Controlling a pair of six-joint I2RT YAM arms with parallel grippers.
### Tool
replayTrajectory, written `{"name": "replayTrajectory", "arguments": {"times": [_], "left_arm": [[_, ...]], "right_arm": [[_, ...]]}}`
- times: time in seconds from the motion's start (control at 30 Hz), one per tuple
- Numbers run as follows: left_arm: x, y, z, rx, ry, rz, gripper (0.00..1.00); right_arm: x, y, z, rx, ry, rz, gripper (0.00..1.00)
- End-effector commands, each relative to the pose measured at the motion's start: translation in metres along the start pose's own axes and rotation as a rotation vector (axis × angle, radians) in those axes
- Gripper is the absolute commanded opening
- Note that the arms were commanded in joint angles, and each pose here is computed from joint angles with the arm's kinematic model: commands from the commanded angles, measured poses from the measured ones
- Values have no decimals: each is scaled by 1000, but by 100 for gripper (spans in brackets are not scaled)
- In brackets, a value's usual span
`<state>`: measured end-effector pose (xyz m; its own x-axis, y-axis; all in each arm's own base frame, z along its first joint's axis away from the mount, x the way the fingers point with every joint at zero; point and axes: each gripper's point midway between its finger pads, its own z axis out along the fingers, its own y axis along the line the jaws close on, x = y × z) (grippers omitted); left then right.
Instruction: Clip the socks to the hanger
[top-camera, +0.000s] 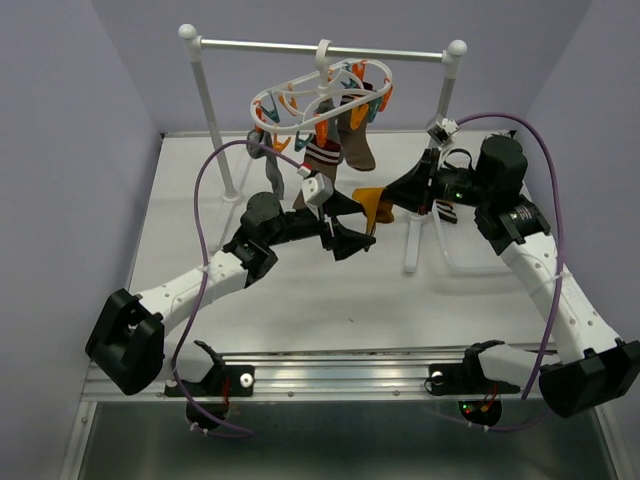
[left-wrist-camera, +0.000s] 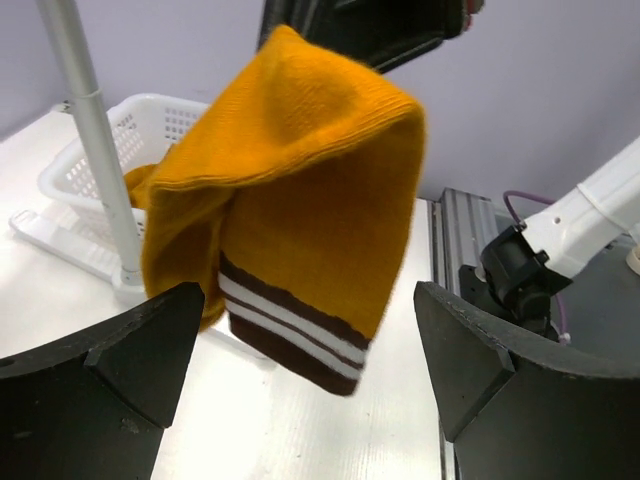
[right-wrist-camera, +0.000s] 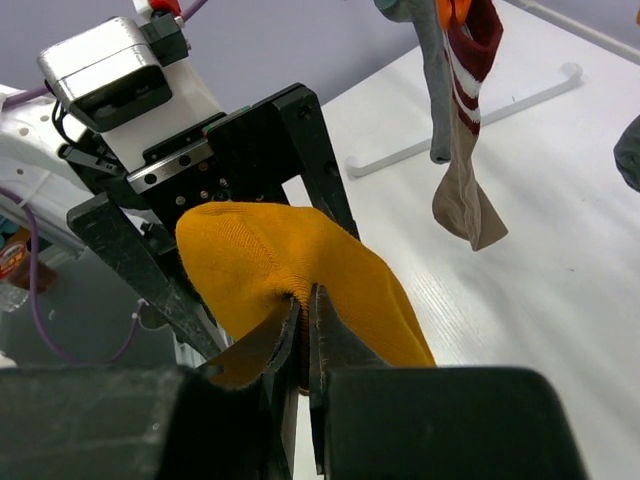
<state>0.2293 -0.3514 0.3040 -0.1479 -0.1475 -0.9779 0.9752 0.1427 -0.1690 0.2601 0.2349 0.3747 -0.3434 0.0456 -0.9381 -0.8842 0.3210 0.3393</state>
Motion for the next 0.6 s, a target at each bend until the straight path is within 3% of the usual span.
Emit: {"name": "replayTrajectory", "arguments": {"times": [0.0, 0.37, 0.43, 0.57], "left_arm": [[-41, 9, 6, -69, -101, 60, 99], [-14, 30, 1, -179, -45, 15, 99], [-11, 27, -1, -174, -41, 5, 91], [-8, 25, -1, -158, -28, 4, 90]], "right_arm": [[-21, 17, -4, -10, -51, -50, 1], [-32, 17, -8, 41, -87, -42, 1], [-32, 17, -8, 38, -87, -39, 1], [-33, 18, -7, 32, -85, -30, 1]]}}
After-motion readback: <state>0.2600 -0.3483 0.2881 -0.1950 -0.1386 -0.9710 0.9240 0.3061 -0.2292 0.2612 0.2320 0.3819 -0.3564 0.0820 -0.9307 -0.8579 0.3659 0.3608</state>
